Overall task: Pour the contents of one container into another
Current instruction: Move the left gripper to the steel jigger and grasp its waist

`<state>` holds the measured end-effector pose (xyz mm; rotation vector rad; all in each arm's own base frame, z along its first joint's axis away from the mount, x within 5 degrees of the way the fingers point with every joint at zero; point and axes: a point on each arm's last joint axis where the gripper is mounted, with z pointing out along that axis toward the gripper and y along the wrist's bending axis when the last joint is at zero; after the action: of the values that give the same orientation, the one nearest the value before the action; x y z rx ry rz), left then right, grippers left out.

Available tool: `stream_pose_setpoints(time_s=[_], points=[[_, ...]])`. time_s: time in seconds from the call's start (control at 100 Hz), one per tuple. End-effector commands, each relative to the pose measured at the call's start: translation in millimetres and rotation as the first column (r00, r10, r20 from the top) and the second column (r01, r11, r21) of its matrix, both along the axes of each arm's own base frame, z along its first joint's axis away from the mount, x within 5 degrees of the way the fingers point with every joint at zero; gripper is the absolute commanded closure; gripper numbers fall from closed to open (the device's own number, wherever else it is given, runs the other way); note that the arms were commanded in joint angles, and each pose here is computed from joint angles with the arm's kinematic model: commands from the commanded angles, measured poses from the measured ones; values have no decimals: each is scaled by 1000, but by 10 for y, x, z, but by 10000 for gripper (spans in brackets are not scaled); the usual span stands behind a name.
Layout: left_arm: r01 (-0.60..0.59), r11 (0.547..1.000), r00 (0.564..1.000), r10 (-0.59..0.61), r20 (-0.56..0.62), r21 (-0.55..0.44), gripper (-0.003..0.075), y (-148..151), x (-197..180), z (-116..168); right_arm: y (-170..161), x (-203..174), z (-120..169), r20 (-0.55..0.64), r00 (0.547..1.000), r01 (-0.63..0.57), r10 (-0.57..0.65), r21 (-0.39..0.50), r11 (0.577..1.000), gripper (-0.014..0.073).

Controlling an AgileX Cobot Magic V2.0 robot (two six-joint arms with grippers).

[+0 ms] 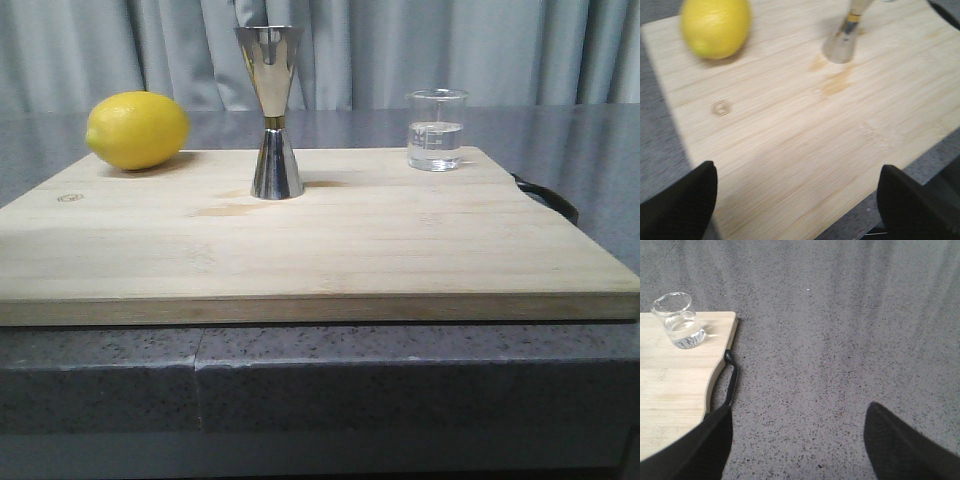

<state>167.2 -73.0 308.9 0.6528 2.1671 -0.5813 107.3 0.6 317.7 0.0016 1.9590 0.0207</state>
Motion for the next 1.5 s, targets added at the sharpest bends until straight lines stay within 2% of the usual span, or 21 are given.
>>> stream_pose_setpoints(time_s=[0.0, 0.19, 0.34, 0.45, 0.57, 0.69, 1.01, 1.19, 1.36, 1.49], points=[[119, 988, 989, -109, 103, -99, 122, -156, 169, 100, -9, 41, 155, 87, 996, 5, -4, -14, 1000, 97], [263, 944, 953, -222, 206, -198, 122, -332, 514, -73, -9, 41, 155, 87, 996, 5, -4, -14, 1000, 97], [375, 890, 911, -303, 281, -257, 122, -439, 697, -238, -9, 41, 155, 87, 996, 5, -4, -14, 1000, 97], [431, 851, 882, -329, 336, -298, 122, -496, 818, -366, -9, 41, 155, 87, 996, 5, -4, -14, 1000, 97], [449, 819, 870, -311, 382, -356, 122, -530, 932, -472, -9, 41, 155, 87, 996, 5, -4, -14, 1000, 97], [500, 783, 845, -348, 406, -370, 122, -577, 1025, -528, -9, 41, 155, 87, 996, 5, -4, -14, 1000, 97], [555, 757, 806, -386, 448, -345, 122, -799, 1416, -543, -9, 41, 155, 87, 996, 5, -4, -14, 1000, 97], [596, 731, 775, -416, 476, -333, 122, -976, 1537, -512, -9, 41, 155, 87, 996, 5, -4, -14, 1000, 97], [607, 723, 766, -423, 483, -330, 125, -1029, 1573, -509, -9, 41, 155, 87, 996, 5, -4, -14, 1000, 97], [607, 724, 766, -423, 484, -328, 204, -1029, 1577, -506, -9, 41, 155, 87, 996, 5, -4, -14, 1000, 97]])
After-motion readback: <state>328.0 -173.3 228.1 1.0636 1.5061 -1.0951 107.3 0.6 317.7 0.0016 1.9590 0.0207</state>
